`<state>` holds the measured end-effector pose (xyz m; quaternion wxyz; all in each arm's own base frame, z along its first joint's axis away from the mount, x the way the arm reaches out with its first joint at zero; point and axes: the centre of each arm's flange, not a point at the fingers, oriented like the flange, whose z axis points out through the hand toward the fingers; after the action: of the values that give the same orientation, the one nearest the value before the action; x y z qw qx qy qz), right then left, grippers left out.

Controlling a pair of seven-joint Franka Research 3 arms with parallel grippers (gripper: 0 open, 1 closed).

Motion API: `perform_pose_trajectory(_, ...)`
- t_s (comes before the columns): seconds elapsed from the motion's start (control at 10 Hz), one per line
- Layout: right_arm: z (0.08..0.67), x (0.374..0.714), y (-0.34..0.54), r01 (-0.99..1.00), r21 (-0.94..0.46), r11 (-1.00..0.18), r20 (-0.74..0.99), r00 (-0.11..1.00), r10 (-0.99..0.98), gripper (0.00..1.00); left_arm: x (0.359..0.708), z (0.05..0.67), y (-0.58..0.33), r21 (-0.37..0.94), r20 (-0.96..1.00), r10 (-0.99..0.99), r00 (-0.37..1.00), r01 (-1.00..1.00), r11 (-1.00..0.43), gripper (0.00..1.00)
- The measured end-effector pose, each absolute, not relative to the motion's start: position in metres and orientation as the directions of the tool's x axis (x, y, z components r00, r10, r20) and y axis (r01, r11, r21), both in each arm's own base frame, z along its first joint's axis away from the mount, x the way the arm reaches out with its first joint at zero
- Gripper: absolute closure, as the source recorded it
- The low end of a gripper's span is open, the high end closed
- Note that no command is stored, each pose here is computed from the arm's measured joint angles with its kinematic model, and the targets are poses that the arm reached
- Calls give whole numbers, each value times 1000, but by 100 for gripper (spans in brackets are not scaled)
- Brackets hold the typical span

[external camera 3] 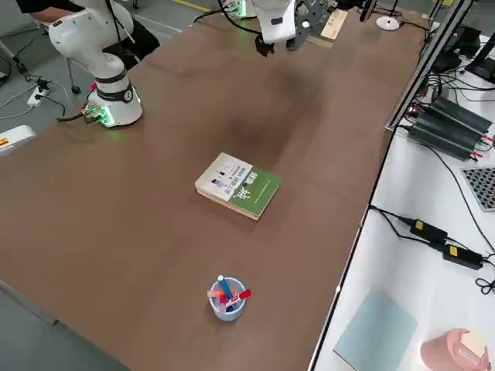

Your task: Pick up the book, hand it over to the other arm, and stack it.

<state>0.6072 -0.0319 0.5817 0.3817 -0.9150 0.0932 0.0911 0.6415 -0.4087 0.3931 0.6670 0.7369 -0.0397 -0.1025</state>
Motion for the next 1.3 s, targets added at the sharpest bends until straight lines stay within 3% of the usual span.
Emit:
perform_pose_trajectory(0.8,473,655,-51,-279,-898,-340,-304,952,20,0,639,377,-423,996,-76,-181,981,65,-64,99)
perform_pose_trajectory(1.3,432,657,-26,-325,-901,-288,-373,919,129,0,639,375,-423,996,-75,-181,981,65,-63,99)
